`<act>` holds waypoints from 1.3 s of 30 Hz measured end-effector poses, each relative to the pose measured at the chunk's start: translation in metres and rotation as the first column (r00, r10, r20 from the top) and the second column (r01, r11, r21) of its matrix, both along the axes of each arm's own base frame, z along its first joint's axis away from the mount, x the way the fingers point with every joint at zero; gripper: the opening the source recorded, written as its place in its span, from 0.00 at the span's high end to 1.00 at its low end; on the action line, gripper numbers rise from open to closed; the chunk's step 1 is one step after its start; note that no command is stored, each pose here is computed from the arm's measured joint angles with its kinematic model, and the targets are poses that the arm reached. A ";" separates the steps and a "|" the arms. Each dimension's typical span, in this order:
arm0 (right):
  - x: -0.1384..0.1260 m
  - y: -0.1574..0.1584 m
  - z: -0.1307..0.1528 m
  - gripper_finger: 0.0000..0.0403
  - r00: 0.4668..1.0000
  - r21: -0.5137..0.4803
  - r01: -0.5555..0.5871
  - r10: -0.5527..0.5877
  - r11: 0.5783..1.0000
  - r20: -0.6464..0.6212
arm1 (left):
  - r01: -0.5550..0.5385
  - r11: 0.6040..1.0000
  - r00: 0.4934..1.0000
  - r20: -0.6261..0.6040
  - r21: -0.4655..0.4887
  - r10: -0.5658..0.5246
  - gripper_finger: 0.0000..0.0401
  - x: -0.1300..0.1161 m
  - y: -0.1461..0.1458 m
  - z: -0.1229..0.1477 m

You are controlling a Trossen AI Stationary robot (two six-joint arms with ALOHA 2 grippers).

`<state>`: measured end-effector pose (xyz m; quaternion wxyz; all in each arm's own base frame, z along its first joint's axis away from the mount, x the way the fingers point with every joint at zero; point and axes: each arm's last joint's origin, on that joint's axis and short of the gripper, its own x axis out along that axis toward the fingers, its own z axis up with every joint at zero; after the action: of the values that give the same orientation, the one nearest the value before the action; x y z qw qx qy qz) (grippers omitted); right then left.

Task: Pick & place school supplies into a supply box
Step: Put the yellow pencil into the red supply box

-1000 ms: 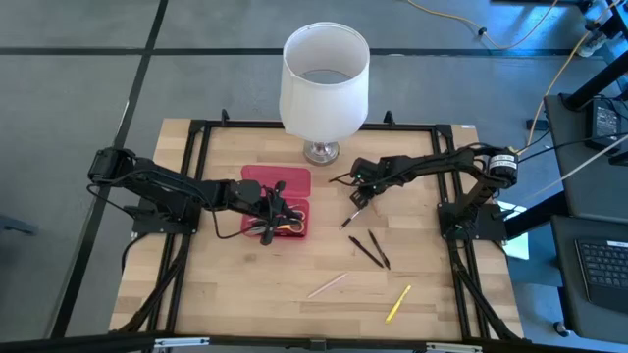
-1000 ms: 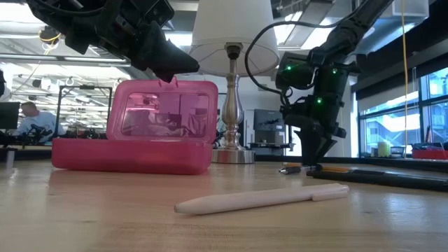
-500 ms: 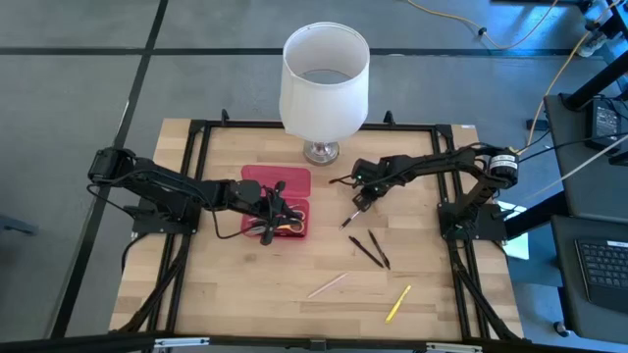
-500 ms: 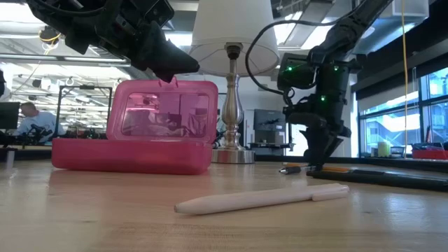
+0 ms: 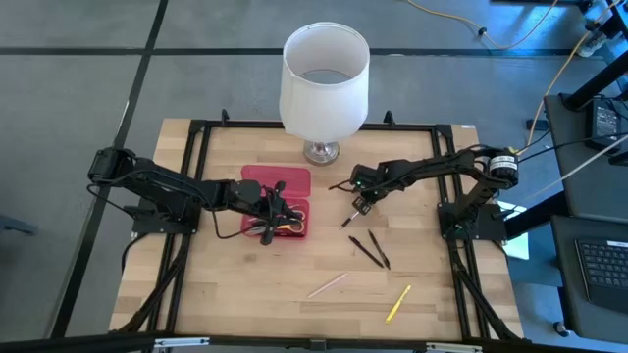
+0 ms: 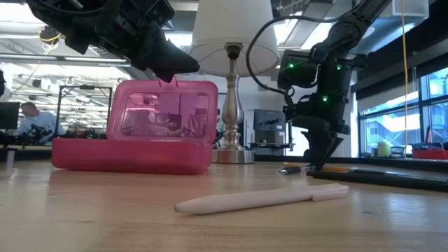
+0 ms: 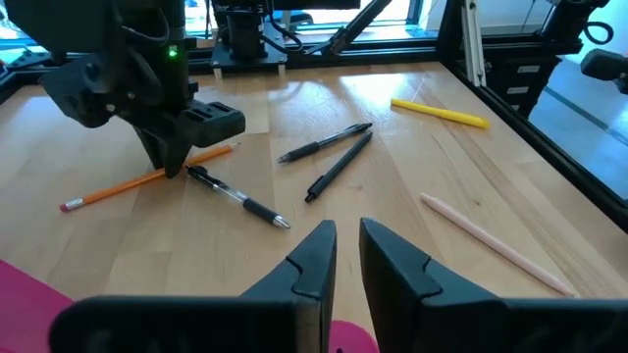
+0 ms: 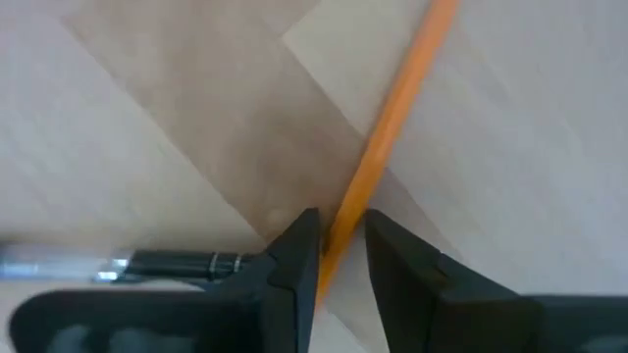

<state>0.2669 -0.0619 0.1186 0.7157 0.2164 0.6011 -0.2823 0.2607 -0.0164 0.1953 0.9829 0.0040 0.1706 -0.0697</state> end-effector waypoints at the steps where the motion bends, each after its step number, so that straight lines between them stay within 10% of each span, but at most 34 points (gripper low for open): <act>1: 0.000 0.000 0.000 0.78 1.000 0.002 0.008 -0.008 1.000 0.001 | 0.000 1.000 1.000 0.000 0.000 0.000 0.89 0.000 0.000 0.000; 11: 0.002 0.007 0.000 0.96 0.996 -0.048 -0.085 0.085 0.995 -0.015 | -0.001 1.000 1.000 0.000 -0.003 0.001 0.91 0.000 0.000 0.000; 39: 0.010 0.020 0.020 0.94 0.983 -0.051 -0.176 0.178 0.983 0.036 | -0.009 1.000 1.000 -0.004 -0.025 0.008 0.90 0.000 0.000 0.000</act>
<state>0.2767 -0.0423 0.1387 0.7550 0.1507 0.5963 -0.2274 0.2607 -0.0164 0.1953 0.9828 -0.0091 0.1715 -0.0677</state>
